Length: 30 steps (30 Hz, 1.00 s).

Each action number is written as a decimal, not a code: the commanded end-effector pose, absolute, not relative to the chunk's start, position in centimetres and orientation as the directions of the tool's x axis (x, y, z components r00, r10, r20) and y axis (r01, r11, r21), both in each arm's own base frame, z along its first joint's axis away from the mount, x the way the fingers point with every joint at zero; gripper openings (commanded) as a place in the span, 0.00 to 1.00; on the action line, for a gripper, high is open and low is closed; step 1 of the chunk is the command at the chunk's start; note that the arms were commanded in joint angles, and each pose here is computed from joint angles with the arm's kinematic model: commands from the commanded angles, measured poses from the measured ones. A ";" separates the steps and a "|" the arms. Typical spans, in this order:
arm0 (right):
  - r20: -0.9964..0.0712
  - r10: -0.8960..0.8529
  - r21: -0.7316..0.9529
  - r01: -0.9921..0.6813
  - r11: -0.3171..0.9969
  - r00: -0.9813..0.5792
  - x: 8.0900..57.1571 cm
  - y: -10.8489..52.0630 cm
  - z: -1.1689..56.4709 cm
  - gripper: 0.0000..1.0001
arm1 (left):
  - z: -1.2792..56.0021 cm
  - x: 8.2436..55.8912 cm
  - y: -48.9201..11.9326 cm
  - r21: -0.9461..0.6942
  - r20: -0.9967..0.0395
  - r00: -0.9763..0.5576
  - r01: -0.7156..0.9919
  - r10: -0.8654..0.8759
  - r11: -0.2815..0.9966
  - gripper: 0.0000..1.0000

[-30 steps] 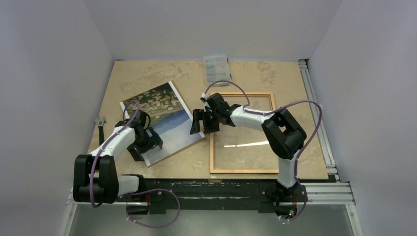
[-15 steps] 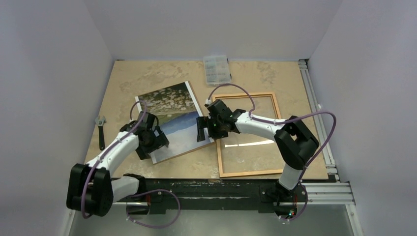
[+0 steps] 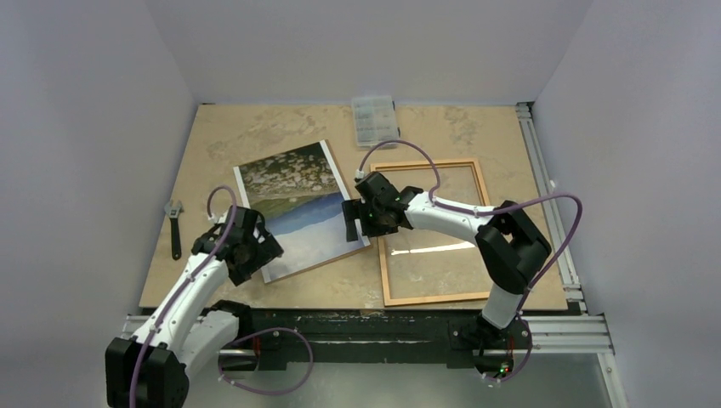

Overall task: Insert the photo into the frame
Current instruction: Move the photo frame item to the center of the board.

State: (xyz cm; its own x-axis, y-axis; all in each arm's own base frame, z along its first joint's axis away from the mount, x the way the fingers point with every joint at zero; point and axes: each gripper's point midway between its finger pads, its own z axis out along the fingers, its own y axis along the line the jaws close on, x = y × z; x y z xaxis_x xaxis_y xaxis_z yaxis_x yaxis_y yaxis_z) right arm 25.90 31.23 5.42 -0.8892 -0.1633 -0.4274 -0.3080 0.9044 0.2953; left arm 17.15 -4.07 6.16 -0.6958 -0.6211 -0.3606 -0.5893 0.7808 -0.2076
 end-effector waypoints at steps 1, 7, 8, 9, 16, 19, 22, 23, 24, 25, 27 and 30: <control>-0.483 -0.149 0.294 -0.320 0.901 -0.863 27.1 31.5 7.7 0.83 | 3.9 17.4 -5.4 -0.238 -0.300 -0.719 -0.580 -0.627 0.779 0.94; -0.456 -0.153 0.337 -0.329 0.882 -0.877 26.6 32.5 6.9 0.71 | 2.7 17.4 -5.5 -0.258 -0.271 -0.719 -0.586 -0.640 0.768 0.94; -0.446 -0.155 0.345 -0.329 0.879 -0.882 26.4 32.6 6.6 0.68 | 2.6 17.3 -5.3 -0.256 -0.271 -0.716 -0.590 -0.643 0.766 0.94; -0.438 -0.157 0.348 -0.327 0.879 -0.885 26.4 32.8 6.4 0.67 | 2.6 17.2 -5.2 -0.255 -0.270 -0.715 -0.593 -0.645 0.764 0.94; -0.409 -0.162 0.339 -0.314 0.887 -0.898 26.4 32.9 4.8 0.64 | 2.3 16.9 -4.4 -0.265 -0.267 -0.696 -0.612 -0.667 0.745 0.94; -0.404 -0.164 0.340 -0.314 0.886 -0.900 26.4 33.0 4.5 0.63 | 2.3 17.0 -4.4 -0.268 -0.268 -0.697 -0.609 -0.665 0.747 0.94; -0.394 -0.161 0.348 -0.310 0.885 -0.905 26.2 33.1 4.2 0.63 | 2.1 17.1 -4.5 -0.268 -0.264 -0.701 -0.606 -0.662 0.749 0.94; -0.393 -0.158 0.349 -0.306 0.886 -0.906 26.3 33.1 4.1 0.63 | 2.1 17.1 -4.5 -0.269 -0.265 -0.702 -0.604 -0.661 0.750 0.94; -0.394 -0.156 0.351 -0.306 0.885 -0.906 26.2 33.1 4.2 0.63 | 2.0 17.2 -4.5 -0.269 -0.265 -0.703 -0.604 -0.660 0.750 0.94; -0.393 -0.154 0.352 -0.304 0.885 -0.906 26.2 33.1 4.2 0.63 | 2.1 17.2 -4.5 -0.271 -0.267 -0.702 -0.602 -0.660 0.751 0.94; -0.398 -0.149 0.342 -0.298 0.891 -0.905 26.3 32.9 4.4 0.64 | 2.0 17.3 -4.5 -0.274 -0.271 -0.701 -0.600 -0.659 0.751 0.93; -0.425 -0.143 0.305 -0.290 0.907 -0.894 26.8 32.1 5.3 0.69 | 2.1 17.4 -4.5 -0.276 -0.275 -0.703 -0.596 -0.656 0.755 0.93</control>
